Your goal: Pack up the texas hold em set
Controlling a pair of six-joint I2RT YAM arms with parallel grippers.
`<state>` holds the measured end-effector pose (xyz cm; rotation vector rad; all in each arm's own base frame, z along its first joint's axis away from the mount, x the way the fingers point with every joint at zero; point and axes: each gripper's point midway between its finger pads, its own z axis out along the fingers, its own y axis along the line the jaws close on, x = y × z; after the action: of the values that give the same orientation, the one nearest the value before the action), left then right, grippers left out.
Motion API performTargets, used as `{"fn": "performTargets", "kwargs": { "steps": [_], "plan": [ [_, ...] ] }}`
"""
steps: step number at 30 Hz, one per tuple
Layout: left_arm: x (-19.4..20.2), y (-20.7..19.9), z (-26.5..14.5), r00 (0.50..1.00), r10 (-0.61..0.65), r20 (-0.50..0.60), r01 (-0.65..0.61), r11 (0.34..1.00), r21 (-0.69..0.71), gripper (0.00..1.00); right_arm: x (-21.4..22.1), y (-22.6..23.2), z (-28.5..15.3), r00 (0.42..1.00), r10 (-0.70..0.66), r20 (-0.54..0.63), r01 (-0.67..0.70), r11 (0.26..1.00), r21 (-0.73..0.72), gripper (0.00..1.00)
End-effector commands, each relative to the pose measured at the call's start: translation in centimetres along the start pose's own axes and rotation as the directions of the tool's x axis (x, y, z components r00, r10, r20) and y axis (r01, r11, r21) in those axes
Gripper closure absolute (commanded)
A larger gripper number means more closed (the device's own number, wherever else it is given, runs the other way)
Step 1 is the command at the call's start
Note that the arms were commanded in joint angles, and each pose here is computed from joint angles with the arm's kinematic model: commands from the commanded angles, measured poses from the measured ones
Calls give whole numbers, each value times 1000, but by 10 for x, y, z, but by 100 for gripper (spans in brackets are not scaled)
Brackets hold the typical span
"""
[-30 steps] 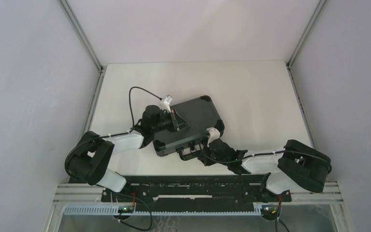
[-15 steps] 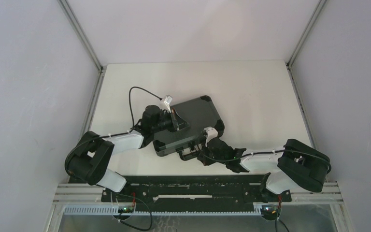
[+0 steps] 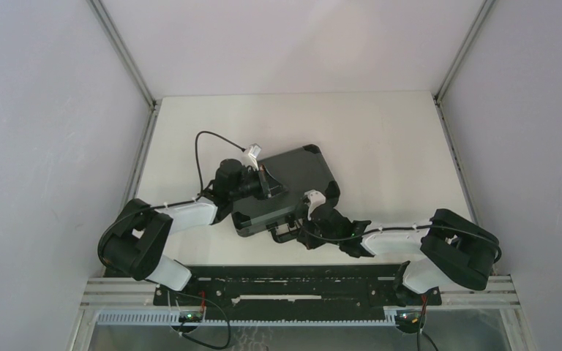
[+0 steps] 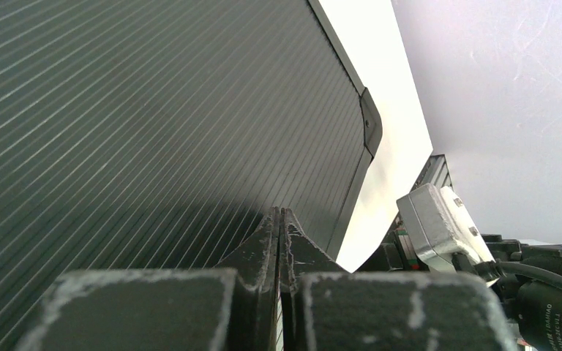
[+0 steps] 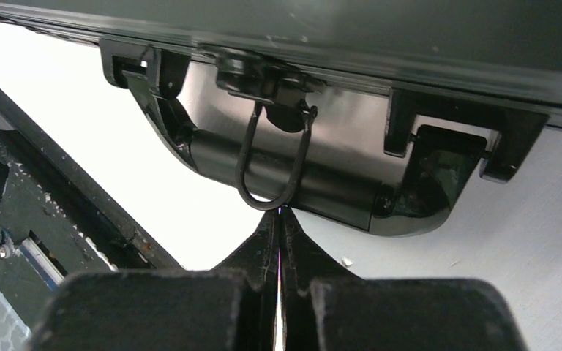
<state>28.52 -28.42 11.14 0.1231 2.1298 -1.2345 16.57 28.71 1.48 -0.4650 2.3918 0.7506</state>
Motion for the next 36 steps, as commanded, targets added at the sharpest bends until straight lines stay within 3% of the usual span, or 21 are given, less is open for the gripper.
{"fn": "performTargets", "kwargs": {
  "steps": [1, 17, 28, 36],
  "plan": [
    [52, 39, -13, 985, -73, -156, 53, 990, -134, 100, -60, 14, -1, 983, -14, 183, 18, 1000, -20, 100],
    [52, 40, -14, 985, -75, -153, 54, 989, -136, 100, -63, 13, 1, 984, -22, 179, 27, 999, -25, 100],
    [50, 43, -16, 986, -79, -146, 58, 988, -143, 100, -135, 19, 6, 960, -77, 267, 88, 996, -29, 100],
    [48, 42, -17, 987, -79, -141, 60, 989, -133, 100, -135, 26, -7, 959, -83, 272, 95, 995, -32, 100]
  ]
}}
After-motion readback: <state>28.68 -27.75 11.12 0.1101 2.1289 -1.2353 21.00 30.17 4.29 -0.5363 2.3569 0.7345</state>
